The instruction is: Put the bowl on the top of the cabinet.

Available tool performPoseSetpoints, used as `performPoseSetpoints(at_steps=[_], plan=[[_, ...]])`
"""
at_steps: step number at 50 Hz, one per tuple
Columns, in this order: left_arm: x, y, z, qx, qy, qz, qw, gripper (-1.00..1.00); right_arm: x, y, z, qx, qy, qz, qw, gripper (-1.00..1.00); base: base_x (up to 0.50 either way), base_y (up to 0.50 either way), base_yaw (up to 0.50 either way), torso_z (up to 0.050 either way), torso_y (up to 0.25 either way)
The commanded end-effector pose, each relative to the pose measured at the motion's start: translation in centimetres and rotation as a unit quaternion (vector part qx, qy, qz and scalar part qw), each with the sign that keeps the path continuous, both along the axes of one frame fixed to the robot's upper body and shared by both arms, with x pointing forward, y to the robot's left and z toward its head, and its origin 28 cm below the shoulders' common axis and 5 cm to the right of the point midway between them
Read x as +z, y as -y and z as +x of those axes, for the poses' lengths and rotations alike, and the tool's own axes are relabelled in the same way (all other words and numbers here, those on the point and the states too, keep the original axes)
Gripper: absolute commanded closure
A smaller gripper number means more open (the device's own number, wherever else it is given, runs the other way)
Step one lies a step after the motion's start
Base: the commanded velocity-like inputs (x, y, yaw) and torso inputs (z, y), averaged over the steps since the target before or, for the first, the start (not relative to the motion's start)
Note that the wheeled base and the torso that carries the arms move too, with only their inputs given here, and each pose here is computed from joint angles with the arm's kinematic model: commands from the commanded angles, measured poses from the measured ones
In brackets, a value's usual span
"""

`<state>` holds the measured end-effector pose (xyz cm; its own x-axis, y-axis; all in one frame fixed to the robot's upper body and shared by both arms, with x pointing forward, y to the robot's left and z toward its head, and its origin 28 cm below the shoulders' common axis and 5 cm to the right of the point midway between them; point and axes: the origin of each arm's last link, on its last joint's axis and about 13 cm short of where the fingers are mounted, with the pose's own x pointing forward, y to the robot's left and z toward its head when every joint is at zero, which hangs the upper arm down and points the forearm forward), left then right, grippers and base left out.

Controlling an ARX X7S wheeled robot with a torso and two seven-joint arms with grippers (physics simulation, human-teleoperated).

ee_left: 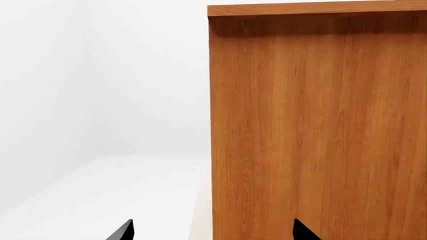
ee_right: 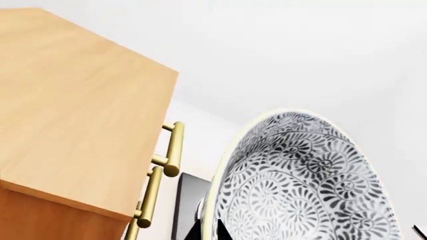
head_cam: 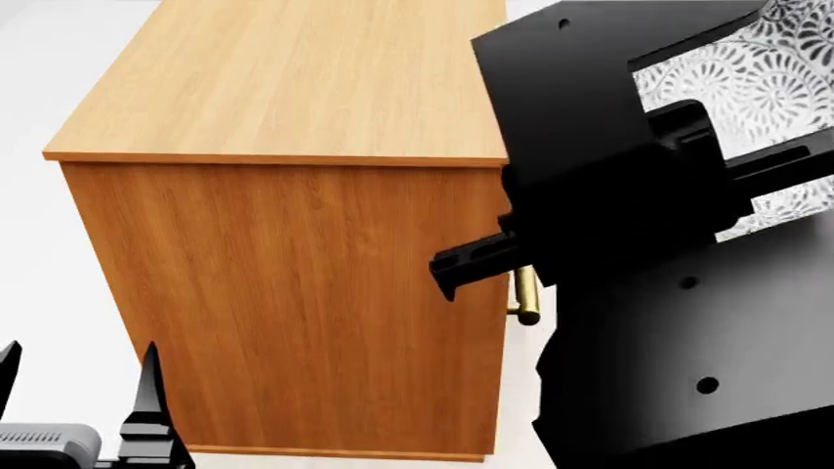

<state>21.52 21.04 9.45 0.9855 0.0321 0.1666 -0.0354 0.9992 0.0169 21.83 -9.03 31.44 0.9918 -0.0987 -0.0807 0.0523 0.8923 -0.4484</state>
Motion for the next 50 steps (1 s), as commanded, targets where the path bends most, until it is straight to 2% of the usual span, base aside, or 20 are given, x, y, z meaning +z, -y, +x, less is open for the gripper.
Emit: performPoseSetpoints(at_steps=[1,26,35,50], plan=[[0.0,0.0,0.1,-0.001,0.0,0.0,1.0,-1.0,3.8,-0.9,0.1,-0.023,0.024,-0.028,0.999,1.0,0.0,0.0,0.0,0.0,0.0],[0.2,0.1,-0.1,-0.004,0.002,0.003,1.0,-1.0,8.8,-3.6,-0.2,-0.007,0.057,-0.062,0.996,1.0,0.0,0.0,0.0,0.0,0.0],[0.2,0.3,-0.2,-0.009,0.002,0.004,1.0,-1.0,9.8,-5.0,0.0,0.0,0.069,-0.061,0.996,1.0,0.0,0.0,0.0,0.0,0.001],[-0.2,0.4,0.1,-0.008,-0.003,0.009,1.0,-1.0,12.0,-5.7,0.4,0.004,0.084,-0.044,0.995,1.0,0.0,0.0,0.0,0.0,0.0]])
